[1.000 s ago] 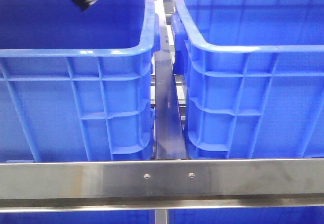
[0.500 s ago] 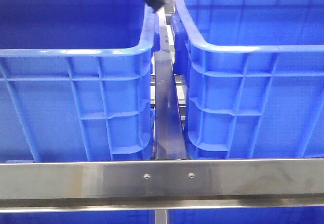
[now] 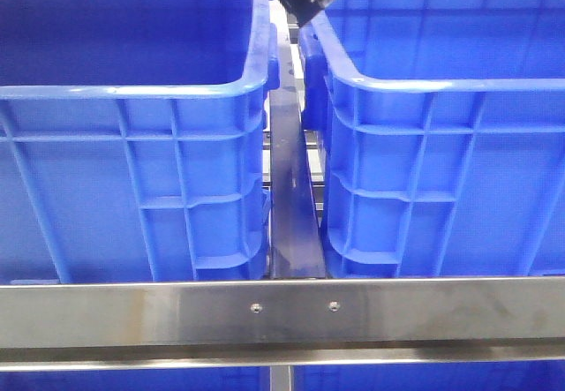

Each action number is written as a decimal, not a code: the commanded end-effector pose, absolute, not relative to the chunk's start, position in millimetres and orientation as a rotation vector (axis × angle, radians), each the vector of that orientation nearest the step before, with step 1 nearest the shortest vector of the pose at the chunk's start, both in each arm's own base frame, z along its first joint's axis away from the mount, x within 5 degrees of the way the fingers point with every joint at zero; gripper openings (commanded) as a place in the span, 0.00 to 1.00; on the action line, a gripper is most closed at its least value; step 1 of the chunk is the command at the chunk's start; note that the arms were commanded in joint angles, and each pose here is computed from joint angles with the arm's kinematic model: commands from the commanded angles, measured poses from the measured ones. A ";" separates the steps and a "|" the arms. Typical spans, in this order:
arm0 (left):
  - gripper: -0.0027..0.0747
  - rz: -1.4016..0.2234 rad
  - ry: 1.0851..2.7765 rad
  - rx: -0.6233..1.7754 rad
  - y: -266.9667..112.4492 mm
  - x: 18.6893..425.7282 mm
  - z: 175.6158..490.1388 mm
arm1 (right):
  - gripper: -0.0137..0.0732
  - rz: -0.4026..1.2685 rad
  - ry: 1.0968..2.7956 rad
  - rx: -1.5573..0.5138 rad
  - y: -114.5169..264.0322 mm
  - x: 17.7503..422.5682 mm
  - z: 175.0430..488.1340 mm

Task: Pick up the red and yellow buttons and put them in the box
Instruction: 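Carry the red button with the left gripper toward the right gripper, then close the right gripper on the red button's cap held by the left gripper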

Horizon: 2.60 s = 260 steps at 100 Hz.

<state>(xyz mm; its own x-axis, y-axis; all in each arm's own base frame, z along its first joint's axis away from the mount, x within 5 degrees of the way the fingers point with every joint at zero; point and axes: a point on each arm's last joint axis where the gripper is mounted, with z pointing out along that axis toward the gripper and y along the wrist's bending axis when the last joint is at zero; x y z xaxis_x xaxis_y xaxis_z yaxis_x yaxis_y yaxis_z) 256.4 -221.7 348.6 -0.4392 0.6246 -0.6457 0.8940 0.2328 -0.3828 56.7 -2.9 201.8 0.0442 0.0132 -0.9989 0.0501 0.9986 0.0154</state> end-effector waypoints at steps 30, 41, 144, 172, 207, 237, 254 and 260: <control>0.14 -1.128 2.057 1.407 -221.0 240.0 376.4 | 0.09 -0.034 1.412 0.037 -2.4 53.2 215.2; 0.14 -1.128 2.057 1.407 -221.0 240.0 376.4 | 0.09 -0.034 1.411 0.037 -2.4 53.2 215.3; 0.14 -1.128 2.057 1.407 -221.0 240.0 376.4 | 0.11 -0.045 1.965 0.076 -5.6 73.0 293.6; 0.14 -1.128 2.057 1.407 -221.0 240.0 376.4 | 0.56 -0.047 2.059 0.083 -6.7 89.4 318.1; 0.14 -1.128 2.057 1.407 -221.0 240.0 376.4 | 0.78 0.076 2.002 0.066 2.1 98.8 353.6; 0.14 -1.128 2.057 1.407 -221.0 240.0 376.4 | 0.78 0.549 2.046 0.003 42.4 126.8 376.4; 0.14 -1.128 2.057 1.407 -221.0 240.0 376.4 | 0.78 0.805 2.056 -0.030 63.9 144.7 384.7; 0.14 -1.128 2.057 1.407 -221.0 240.0 376.4 | 0.78 0.895 2.068 -0.023 70.7 153.9 383.3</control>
<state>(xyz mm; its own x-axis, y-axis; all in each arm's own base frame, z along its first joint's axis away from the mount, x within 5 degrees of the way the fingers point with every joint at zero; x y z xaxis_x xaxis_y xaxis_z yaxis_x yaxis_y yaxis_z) 256.4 -221.7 348.6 -0.4385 0.6248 -0.6460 0.8943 0.2324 -0.3823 142.5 60.9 368.3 -0.6441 0.2173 -0.7335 -0.2797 0.8255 0.4902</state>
